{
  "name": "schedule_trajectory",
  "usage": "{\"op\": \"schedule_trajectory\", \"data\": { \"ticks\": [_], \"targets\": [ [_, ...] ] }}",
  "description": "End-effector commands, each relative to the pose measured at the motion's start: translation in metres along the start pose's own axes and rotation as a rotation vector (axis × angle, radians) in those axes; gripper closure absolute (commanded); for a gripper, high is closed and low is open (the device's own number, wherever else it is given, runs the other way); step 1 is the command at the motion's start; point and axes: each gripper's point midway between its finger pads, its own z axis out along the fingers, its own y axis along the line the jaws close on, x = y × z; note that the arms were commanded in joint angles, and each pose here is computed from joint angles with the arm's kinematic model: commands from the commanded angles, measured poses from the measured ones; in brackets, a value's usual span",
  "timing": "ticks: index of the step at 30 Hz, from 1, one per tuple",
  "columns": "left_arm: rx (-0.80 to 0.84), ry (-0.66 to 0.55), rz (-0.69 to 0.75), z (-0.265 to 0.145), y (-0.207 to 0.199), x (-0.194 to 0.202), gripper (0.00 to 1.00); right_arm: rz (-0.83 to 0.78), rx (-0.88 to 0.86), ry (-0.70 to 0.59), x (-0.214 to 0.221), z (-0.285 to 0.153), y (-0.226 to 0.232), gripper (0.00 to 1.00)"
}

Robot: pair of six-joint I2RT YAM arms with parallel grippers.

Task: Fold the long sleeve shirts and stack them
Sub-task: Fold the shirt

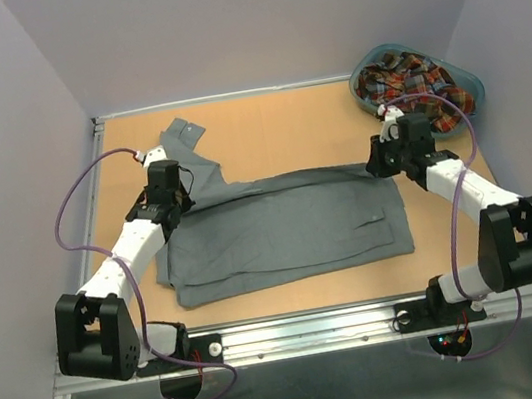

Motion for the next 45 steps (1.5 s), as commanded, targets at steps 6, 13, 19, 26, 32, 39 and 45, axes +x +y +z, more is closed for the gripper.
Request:
{"op": "schedule_trajectory", "data": {
  "ticks": [6, 13, 19, 26, 32, 39, 45],
  "targets": [
    [-0.078, 0.095, -0.063, -0.010, 0.018, 0.035, 0.84, 0.208, -0.044, -0.022, 0.031, -0.020, 0.020, 0.76],
    [-0.110, 0.168, -0.112, -0.011, 0.028, 0.070, 0.78, 0.340, 0.088, -0.010, 0.064, -0.028, 0.003, 0.70],
    [-0.208, 0.134, -0.120, -0.015, 0.046, 0.064, 0.70, 0.344, 0.200, -0.064, 0.059, -0.035, -0.016, 0.55],
    [-0.114, -0.016, -0.136, -0.027, 0.032, 0.022, 0.54, 0.228, 0.099, -0.158, 0.010, -0.048, 0.001, 0.51],
    [-0.052, -0.109, -0.154, -0.037, 0.024, -0.003, 0.25, 0.235, -0.144, -0.107, -0.007, -0.032, 0.044, 0.50],
    [-0.065, -0.111, -0.163, -0.026, 0.018, -0.018, 0.03, 0.327, -0.198, -0.068, 0.001, -0.001, 0.055, 0.46],
    [-0.116, -0.089, -0.195, 0.017, 0.021, -0.048, 0.03, 0.279, -0.256, -0.037, 0.012, 0.000, 0.065, 0.20]
  ]
}}
